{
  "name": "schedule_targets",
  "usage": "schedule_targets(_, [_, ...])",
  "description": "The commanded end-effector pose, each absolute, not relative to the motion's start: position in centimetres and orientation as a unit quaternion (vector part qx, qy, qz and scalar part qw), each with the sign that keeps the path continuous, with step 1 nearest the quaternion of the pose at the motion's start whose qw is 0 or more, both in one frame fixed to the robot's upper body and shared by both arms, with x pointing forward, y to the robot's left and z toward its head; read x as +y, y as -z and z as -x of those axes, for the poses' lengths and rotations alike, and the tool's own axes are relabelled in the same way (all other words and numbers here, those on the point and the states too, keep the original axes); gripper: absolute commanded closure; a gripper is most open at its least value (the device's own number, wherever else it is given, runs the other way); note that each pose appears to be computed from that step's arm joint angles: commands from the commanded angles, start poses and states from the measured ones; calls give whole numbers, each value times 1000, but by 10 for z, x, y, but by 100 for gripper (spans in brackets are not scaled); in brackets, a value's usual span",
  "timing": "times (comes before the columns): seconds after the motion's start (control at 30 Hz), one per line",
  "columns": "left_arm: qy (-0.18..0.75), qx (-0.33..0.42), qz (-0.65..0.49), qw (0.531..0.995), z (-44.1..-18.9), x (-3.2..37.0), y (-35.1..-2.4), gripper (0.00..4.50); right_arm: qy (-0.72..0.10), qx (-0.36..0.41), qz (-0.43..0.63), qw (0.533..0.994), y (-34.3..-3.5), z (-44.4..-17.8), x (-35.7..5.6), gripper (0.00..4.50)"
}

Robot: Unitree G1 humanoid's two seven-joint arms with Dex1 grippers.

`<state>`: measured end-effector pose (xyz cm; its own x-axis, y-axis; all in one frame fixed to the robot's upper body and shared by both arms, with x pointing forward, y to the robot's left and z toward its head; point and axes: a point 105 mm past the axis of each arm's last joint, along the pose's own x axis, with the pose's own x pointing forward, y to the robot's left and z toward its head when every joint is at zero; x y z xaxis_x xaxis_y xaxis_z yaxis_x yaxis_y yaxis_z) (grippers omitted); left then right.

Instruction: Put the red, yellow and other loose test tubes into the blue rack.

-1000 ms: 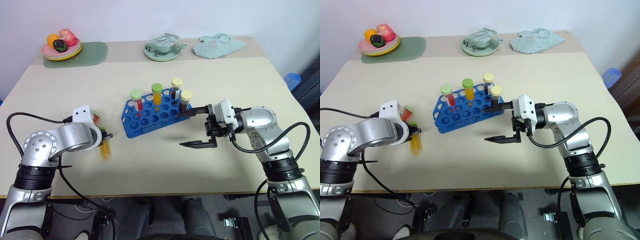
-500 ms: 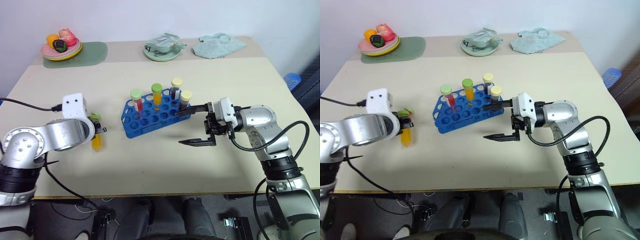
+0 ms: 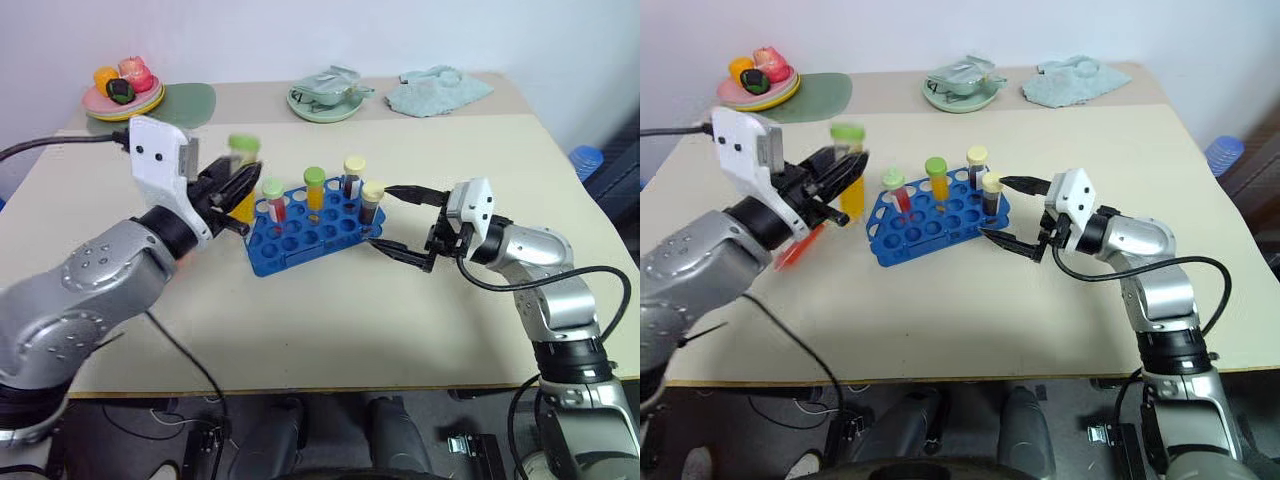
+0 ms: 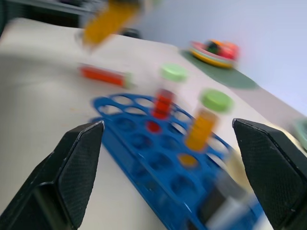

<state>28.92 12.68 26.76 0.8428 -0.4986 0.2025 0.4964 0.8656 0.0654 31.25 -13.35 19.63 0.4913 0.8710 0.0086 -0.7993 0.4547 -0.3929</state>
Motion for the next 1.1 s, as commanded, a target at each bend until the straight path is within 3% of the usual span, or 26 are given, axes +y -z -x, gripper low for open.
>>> schedule_targets(0.03, [252, -161, 21, 954, -301, 125, -274, 365, -464, -113, 162, 864, -213, -303, -146, 10])
schedule_targets(0.3, [315, -211, -3, 925, -332, 77, -249, 365, -384, -82, 137, 909, -209, -291, -171, 10])
schedule_targets(0.7, [424, -231, 17, 875, -336, 38, -225, 365, -355, -7, 148, 923, -185, -251, -199, 10])
schedule_targets(1.1, [440, -224, 21, 869, -341, 35, -202, 365, -347, 28, 157, 924, -182, -233, -219, 10])
